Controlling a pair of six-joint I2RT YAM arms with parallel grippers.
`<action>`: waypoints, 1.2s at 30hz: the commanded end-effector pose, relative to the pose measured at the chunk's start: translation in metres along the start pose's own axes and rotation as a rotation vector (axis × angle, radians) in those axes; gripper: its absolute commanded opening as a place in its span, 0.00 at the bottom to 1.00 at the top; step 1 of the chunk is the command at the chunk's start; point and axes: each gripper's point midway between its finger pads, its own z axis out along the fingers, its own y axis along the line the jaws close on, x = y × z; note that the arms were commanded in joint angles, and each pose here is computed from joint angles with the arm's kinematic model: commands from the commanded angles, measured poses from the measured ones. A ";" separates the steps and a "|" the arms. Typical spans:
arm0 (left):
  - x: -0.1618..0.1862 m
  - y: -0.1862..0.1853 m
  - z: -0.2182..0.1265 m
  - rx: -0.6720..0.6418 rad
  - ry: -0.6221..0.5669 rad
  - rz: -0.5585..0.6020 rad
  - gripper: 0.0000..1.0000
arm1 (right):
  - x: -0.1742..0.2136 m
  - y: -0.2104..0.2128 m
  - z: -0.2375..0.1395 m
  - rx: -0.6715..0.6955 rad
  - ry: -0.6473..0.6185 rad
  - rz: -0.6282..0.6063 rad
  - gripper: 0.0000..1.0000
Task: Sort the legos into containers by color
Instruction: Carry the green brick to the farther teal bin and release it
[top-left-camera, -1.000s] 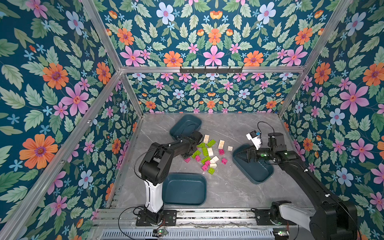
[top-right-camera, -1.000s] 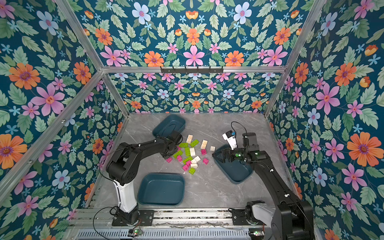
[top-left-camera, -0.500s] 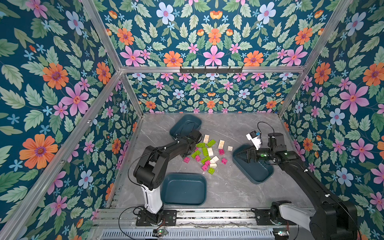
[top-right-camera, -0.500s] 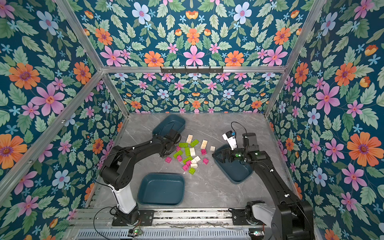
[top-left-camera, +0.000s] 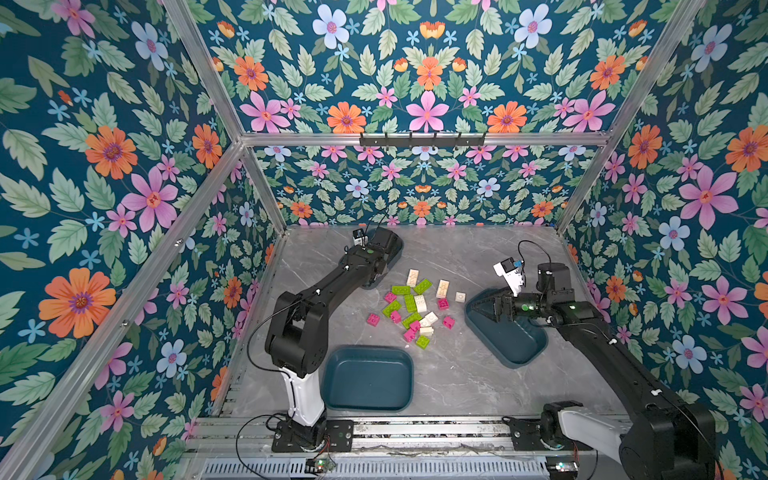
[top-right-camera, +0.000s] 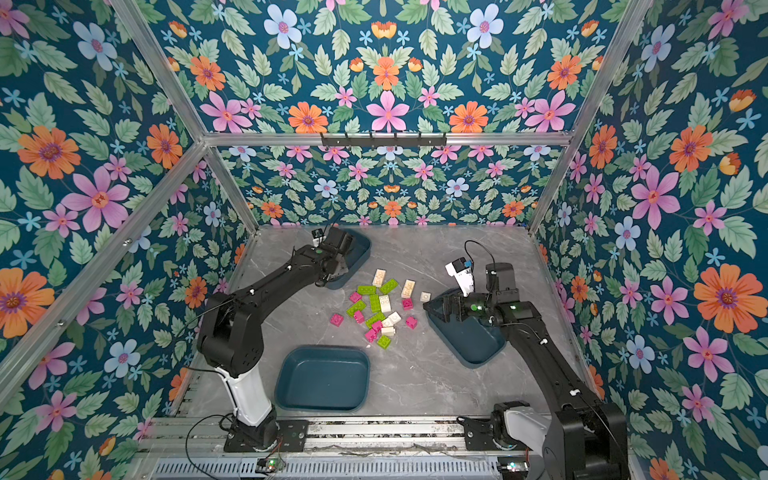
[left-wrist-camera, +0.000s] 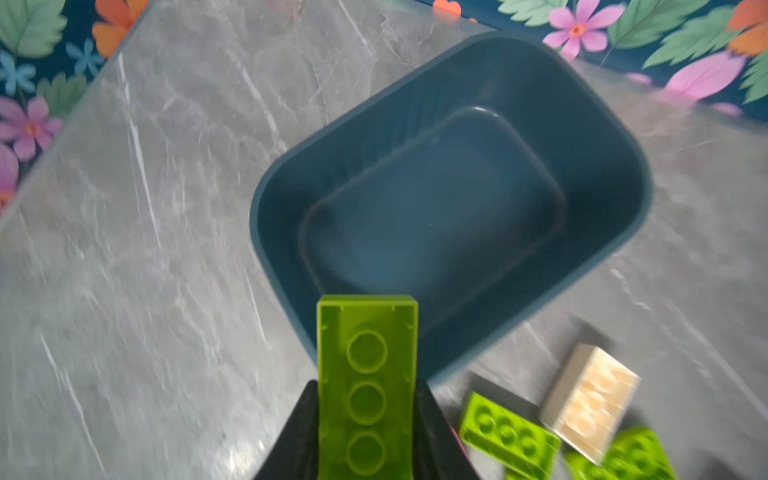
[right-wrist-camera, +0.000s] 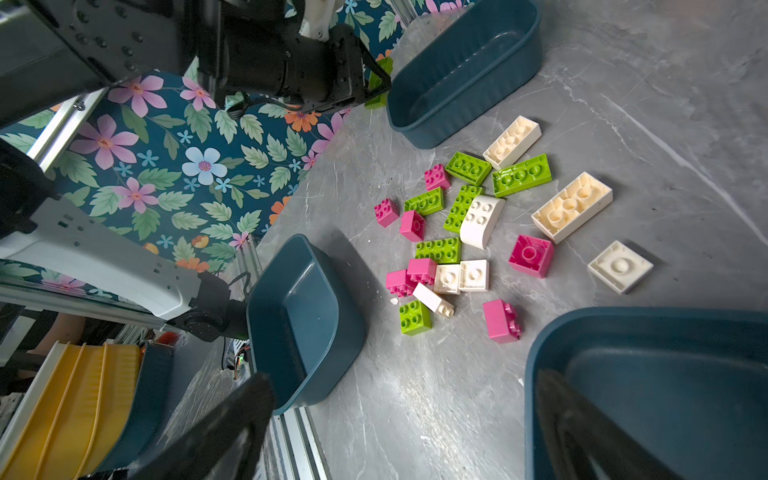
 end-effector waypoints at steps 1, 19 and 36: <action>-0.011 -0.005 0.021 0.025 0.006 0.156 0.29 | -0.005 0.002 -0.001 -0.002 -0.018 -0.009 0.99; -0.040 0.015 0.061 -0.034 0.017 0.241 0.67 | -0.002 -0.009 0.004 0.023 -0.001 0.014 0.99; 0.092 0.011 -0.035 0.084 0.162 0.158 0.77 | -0.001 -0.004 0.009 -0.038 0.009 0.027 0.99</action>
